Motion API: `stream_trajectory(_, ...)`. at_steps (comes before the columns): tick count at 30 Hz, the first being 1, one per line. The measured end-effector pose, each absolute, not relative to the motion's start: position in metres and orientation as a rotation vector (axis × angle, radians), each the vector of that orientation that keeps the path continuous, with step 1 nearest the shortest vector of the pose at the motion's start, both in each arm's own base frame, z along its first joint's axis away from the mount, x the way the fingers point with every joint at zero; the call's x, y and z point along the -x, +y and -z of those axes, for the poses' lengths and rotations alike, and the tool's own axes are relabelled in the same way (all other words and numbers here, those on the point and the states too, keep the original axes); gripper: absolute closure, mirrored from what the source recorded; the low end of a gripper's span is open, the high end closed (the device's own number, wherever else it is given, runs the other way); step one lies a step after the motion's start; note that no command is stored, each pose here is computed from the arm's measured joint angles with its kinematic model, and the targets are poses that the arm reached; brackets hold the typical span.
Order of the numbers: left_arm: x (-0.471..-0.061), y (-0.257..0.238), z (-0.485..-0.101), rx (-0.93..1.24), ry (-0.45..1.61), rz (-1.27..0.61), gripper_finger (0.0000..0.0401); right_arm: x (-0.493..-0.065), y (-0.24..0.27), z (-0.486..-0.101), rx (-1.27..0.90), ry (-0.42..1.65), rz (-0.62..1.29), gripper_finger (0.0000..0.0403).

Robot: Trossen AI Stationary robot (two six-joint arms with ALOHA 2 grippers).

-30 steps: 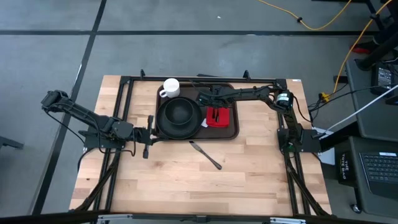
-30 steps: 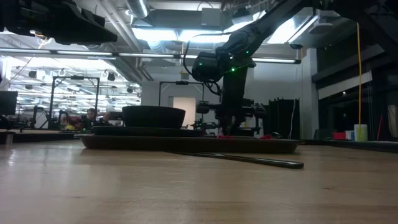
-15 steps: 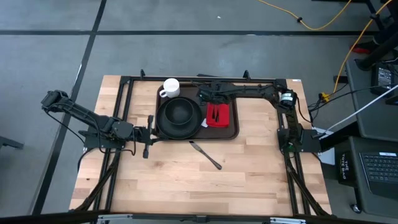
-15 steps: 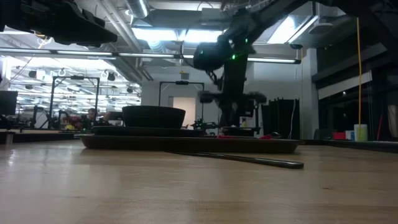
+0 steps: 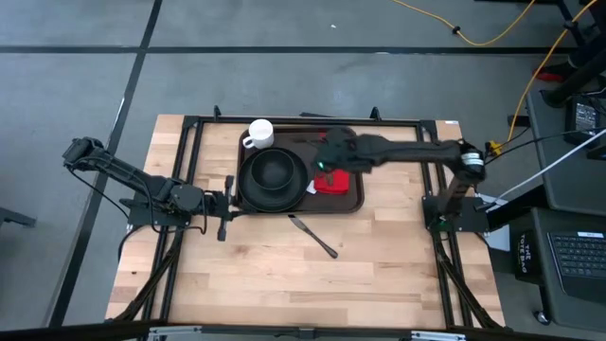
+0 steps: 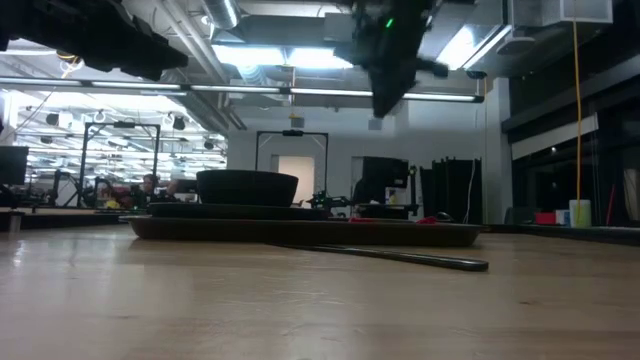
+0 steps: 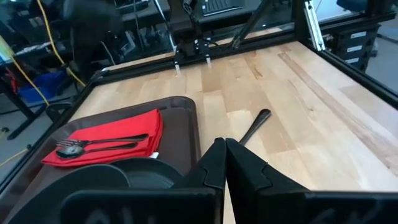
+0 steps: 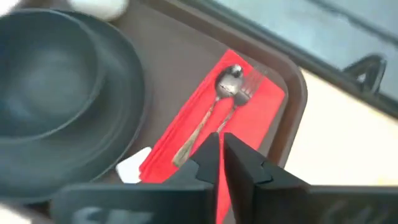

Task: Set up tray
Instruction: Put the black table knife to the right of the black fork on top of the table napkin on the brown serving tray

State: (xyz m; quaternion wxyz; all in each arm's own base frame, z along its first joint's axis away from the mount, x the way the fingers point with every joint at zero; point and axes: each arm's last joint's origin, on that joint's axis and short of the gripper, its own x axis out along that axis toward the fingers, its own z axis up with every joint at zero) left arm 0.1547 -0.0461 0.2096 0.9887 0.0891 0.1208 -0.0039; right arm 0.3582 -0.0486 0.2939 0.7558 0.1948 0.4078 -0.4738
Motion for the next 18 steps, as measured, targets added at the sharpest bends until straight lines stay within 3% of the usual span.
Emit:
stream_trajectory(3, -0.155, -0.047, -0.209, -0.174, 0.243, 0.029, 0.0400, -0.345, -0.014, -0.301, -0.356, 0.842, 0.999, 0.0396)
stream_trajectory(7, -0.155, -0.048, -0.209, -0.147, 0.243, 0.085, 0.0396, -0.325, 0.029, -0.296, -0.292, 0.823, 0.893, 0.0388)
stream_trajectory(18, -0.154, -0.050, -0.209, -0.139, 0.244, 0.127, 0.0398, -0.284, 0.118, -0.243, -0.196, 0.641, 0.631, 0.0388)
